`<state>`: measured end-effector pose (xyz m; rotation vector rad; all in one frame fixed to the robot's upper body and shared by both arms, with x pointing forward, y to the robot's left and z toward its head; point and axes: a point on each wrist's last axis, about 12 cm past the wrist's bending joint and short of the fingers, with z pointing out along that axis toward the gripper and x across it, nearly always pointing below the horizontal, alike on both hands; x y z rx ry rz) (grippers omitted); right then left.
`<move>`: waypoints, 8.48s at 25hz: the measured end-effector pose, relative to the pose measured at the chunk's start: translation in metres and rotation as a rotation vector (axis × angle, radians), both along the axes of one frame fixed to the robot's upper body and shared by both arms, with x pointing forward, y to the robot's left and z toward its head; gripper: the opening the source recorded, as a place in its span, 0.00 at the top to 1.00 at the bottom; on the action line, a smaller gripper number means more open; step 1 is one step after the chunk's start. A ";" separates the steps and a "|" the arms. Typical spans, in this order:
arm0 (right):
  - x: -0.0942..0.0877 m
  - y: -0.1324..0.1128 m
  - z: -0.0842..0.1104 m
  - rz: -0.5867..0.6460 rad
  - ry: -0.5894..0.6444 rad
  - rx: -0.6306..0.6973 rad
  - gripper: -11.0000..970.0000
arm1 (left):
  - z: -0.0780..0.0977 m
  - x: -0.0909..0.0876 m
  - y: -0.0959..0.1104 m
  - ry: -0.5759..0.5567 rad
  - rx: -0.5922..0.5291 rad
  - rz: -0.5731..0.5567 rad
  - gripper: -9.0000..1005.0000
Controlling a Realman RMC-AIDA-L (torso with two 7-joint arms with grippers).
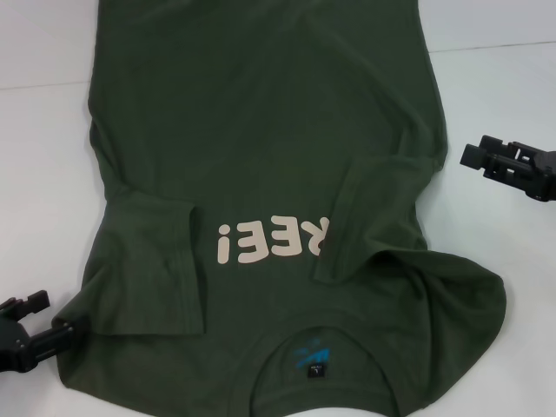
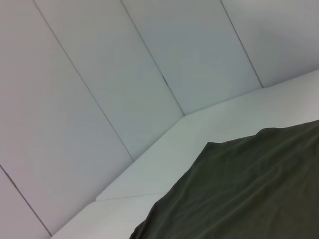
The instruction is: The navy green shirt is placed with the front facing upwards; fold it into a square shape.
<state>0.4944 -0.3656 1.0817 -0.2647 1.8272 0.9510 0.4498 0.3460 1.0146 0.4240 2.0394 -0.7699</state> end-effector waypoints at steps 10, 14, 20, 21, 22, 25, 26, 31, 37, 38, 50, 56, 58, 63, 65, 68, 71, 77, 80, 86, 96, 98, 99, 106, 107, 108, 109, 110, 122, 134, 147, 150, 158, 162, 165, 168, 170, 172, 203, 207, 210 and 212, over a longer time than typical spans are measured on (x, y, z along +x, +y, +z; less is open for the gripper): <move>0.002 0.002 -0.001 0.005 0.003 0.010 0.31 | -0.002 0.000 -0.001 0.010 0.016 -0.005 0.11; 0.003 0.002 -0.001 0.004 0.005 0.010 0.31 | -0.002 0.000 -0.001 0.010 0.016 -0.003 0.16; 0.004 0.003 -0.001 0.003 0.005 0.007 0.31 | -0.002 0.001 -0.001 0.009 0.018 -0.004 0.16; 0.004 0.003 -0.001 0.003 0.005 0.007 0.31 | -0.002 0.001 -0.001 0.009 0.018 -0.003 0.16; 0.004 0.003 -0.001 0.004 0.005 0.006 0.31 | -0.002 0.001 -0.001 0.009 0.019 -0.003 0.16; 0.005 0.003 -0.001 0.005 0.004 0.006 0.31 | -0.002 0.002 -0.002 0.008 0.023 -0.007 0.16; 0.005 0.003 -0.001 0.005 0.004 0.006 0.31 | -0.002 0.002 -0.002 0.007 0.024 -0.007 0.16; 0.005 0.002 0.000 0.004 0.003 0.004 0.31 | -0.002 0.003 0.000 0.000 0.027 0.000 0.17; 0.006 0.002 -0.001 0.000 0.006 -0.003 0.31 | -0.002 0.004 -0.002 0.011 0.043 -0.019 0.31; 0.006 0.003 -0.001 0.000 0.007 -0.003 0.31 | -0.002 0.005 -0.002 0.011 0.043 -0.019 0.35; 0.007 0.004 -0.002 0.002 0.008 -0.002 0.31 | -0.001 0.008 0.000 0.007 0.047 -0.003 0.82; 0.008 0.004 -0.001 0.003 0.006 -0.002 0.31 | -0.001 0.008 -0.001 0.006 0.045 -0.009 0.99; 0.009 0.004 -0.001 0.002 0.006 -0.003 0.31 | -0.001 0.009 -0.001 0.006 0.047 -0.012 0.99; 0.010 0.005 -0.002 0.000 0.008 -0.003 0.31 | -0.001 0.008 0.000 0.006 0.048 -0.008 0.99; 0.010 0.006 -0.002 0.002 0.009 -0.003 0.31 | -0.001 0.007 0.000 0.007 0.045 -0.007 0.99; 0.009 0.005 -0.002 0.004 0.011 -0.004 0.31 | -0.001 0.004 0.000 0.010 0.037 -0.010 0.99; 0.008 0.005 -0.003 0.011 0.019 -0.008 0.31 | -0.001 0.000 0.000 0.013 0.019 -0.025 0.99; 0.004 0.003 -0.004 0.022 0.029 -0.006 0.31 | 0.000 -0.008 0.002 0.021 -0.003 -0.032 0.99; 0.000 -0.001 -0.003 0.031 0.049 0.002 0.31 | 0.000 -0.009 0.005 0.022 -0.004 -0.018 0.99; -0.007 -0.009 -0.006 0.045 0.160 0.008 0.31 | 0.001 -0.009 0.009 0.021 -0.003 -0.007 0.99; -0.011 -0.026 -0.009 0.008 0.384 0.025 0.31 | 0.002 -0.005 0.007 0.020 0.004 -0.027 0.99; -0.011 -0.028 -0.010 0.002 0.431 0.031 0.31 | 0.002 -0.004 0.006 0.019 0.007 -0.028 0.99; -0.011 -0.028 -0.011 -0.001 0.455 0.034 0.31 | 0.003 -0.003 0.006 0.018 0.008 -0.029 0.99; -0.010 -0.030 -0.013 -0.024 0.577 0.053 0.31 | 0.003 0.000 0.005 0.014 0.012 -0.029 0.99; -0.011 -0.030 -0.014 -0.026 0.588 0.061 0.31 | 0.003 0.000 0.006 0.013 0.014 -0.027 0.99; -0.011 -0.029 -0.014 -0.026 0.600 0.071 0.31 | 0.003 0.000 0.006 0.013 0.015 -0.026 0.99; -0.012 -0.028 -0.015 -0.027 0.613 0.084 0.31 | 0.003 0.001 0.006 0.013 0.016 -0.025 0.99; -0.012 -0.028 -0.017 -0.026 0.624 0.096 0.31 | 0.003 0.001 0.007 0.013 0.017 -0.023 0.99; -0.013 -0.022 -0.033 -0.086 0.685 0.138 0.31 | 0.004 0.006 0.008 0.007 0.041 -0.018 0.99; -0.010 -0.015 -0.036 -0.066 0.724 0.114 0.31 | 0.006 0.010 0.009 -0.001 0.047 -0.017 0.99; -0.015 -0.012 -0.035 -0.026 0.772 0.133 0.31 | 0.005 0.013 0.008 0.000 0.056 -0.017 0.98; -0.018 -0.013 -0.036 -0.034 0.781 0.138 0.31 | 0.006 0.014 0.008 -0.001 0.057 -0.017 0.98; -0.020 -0.010 -0.042 -0.035 0.800 0.162 0.31 | 0.005 0.018 0.007 0.007 0.075 -0.026 0.98; -0.020 -0.009 -0.043 -0.039 0.802 0.166 0.33 | 0.004 0.019 0.007 0.009 0.080 -0.023 0.98; -0.022 -0.007 -0.044 -0.034 0.812 0.171 0.37 | 0.005 0.020 0.006 0.009 0.082 -0.025 0.98; -0.023 -0.007 -0.046 -0.036 0.817 0.171 0.51 | 0.005 0.021 0.007 0.007 0.084 -0.026 0.98; -0.023 -0.007 -0.046 -0.040 0.817 0.169 0.60 | 0.006 0.021 0.007 0.006 0.085 -0.028 0.98; -0.023 -0.007 -0.047 -0.041 0.820 0.166 0.64 | 0.006 0.022 0.007 0.005 0.086 -0.028 0.98; -0.052 -0.037 -0.041 -0.024 0.820 0.128 0.93 | 0.004 -0.004 0.021 0.115 0.031 -0.028 0.98; -0.055 -0.041 -0.042 -0.038 0.826 0.118 0.93 | 0.002 -0.011 0.024 0.136 0.021 -0.018 0.98; -0.057 -0.046 -0.042 -0.049 0.829 0.112 0.93 | 0.001 -0.016 0.026 0.156 0.022 -0.008 0.98; -0.059 -0.049 -0.042 -0.057 0.830 0.108 0.93 | -0.001 -0.020 0.027 0.166 0.020 -0.001 0.98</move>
